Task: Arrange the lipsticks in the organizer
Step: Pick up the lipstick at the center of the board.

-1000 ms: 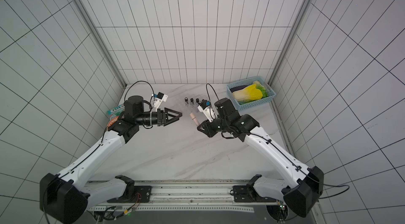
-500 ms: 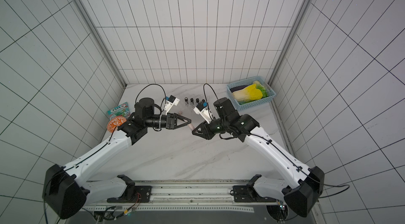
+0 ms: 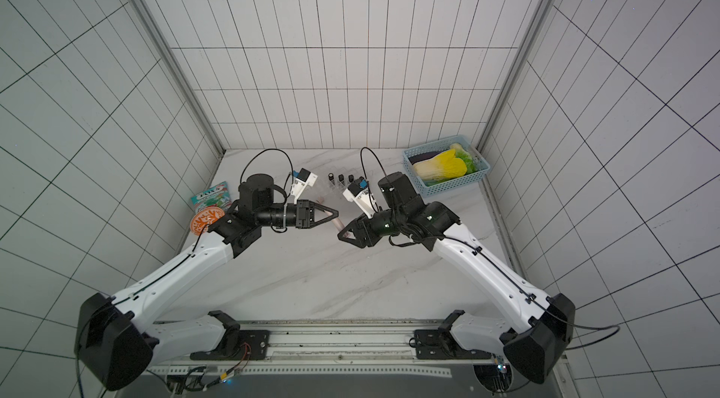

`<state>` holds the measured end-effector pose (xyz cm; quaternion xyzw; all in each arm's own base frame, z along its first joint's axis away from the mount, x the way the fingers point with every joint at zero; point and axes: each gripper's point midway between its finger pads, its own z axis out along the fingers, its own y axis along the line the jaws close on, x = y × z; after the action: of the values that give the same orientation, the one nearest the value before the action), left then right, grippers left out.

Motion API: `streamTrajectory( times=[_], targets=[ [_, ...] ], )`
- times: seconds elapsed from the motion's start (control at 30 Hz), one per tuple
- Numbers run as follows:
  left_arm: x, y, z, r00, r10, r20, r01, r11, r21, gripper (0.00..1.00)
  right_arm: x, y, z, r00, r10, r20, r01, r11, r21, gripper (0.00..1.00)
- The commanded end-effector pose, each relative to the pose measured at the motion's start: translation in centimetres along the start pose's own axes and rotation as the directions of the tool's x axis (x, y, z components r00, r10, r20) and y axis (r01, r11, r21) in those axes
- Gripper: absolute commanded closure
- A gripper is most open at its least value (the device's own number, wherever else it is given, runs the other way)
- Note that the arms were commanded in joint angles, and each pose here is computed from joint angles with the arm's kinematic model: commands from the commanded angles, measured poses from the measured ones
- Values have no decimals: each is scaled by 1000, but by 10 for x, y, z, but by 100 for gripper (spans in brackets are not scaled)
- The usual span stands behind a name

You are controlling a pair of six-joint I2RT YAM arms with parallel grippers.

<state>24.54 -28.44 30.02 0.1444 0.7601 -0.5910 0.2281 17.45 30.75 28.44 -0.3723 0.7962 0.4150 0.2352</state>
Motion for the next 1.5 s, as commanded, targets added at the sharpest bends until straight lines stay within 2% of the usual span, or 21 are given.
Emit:
streamTrajectory(
  times=[0.0, 0.07, 0.17, 0.27, 0.33, 0.6, 0.67, 0.77, 0.83, 1.23, 1.47],
  targets=[
    [-39, -17, -20, 962, 130, 238, -118, 991, -66, 87, -47, -1, -34, 978, -49, 204, 19, 989, 149, 15],
    [-60, -34, -33, 910, 175, 375, -170, 984, -45, 89, -69, 3, -48, 941, -56, 333, 4, 988, 156, 10],
    [-77, -70, -47, 825, 234, 514, -289, 957, 28, 90, -103, 26, -65, 861, -21, 508, 0, 999, 41, 10],
    [-82, -95, -55, 741, 277, 612, -383, 923, 46, 90, -126, 47, -76, 784, 46, 620, 18, 995, -98, 11],
    [-82, -105, -58, 699, 292, 653, -420, 906, 44, 90, -137, 56, -79, 749, 87, 657, 30, 986, -165, 11],
    [-84, -128, -74, 612, 302, 731, -487, 872, 48, 90, -154, 80, -72, 733, 163, 660, 60, 952, -302, 15],
    [-84, -131, -79, 599, 304, 741, -494, 869, 42, 90, -154, 81, -73, 723, 182, 666, 60, 945, -322, 18],
    [-83, -132, -84, 586, 302, 752, -494, 869, 36, 90, -155, 88, -82, 692, 210, 690, 79, 929, -361, 33],
    [-83, -133, -87, 578, 300, 759, -493, 869, 32, 89, -156, 94, -86, 677, 223, 701, 92, 920, -382, 39],
    [-84, -129, -86, 570, 302, 764, -488, 873, 18, 87, -158, 107, -79, 665, 248, 704, 103, 904, -416, 50],
    [-83, -125, -79, 587, 303, 751, -482, 876, 23, 85, -159, 107, -83, 650, 237, 722, 102, 915, -391, 69]
  ],
)
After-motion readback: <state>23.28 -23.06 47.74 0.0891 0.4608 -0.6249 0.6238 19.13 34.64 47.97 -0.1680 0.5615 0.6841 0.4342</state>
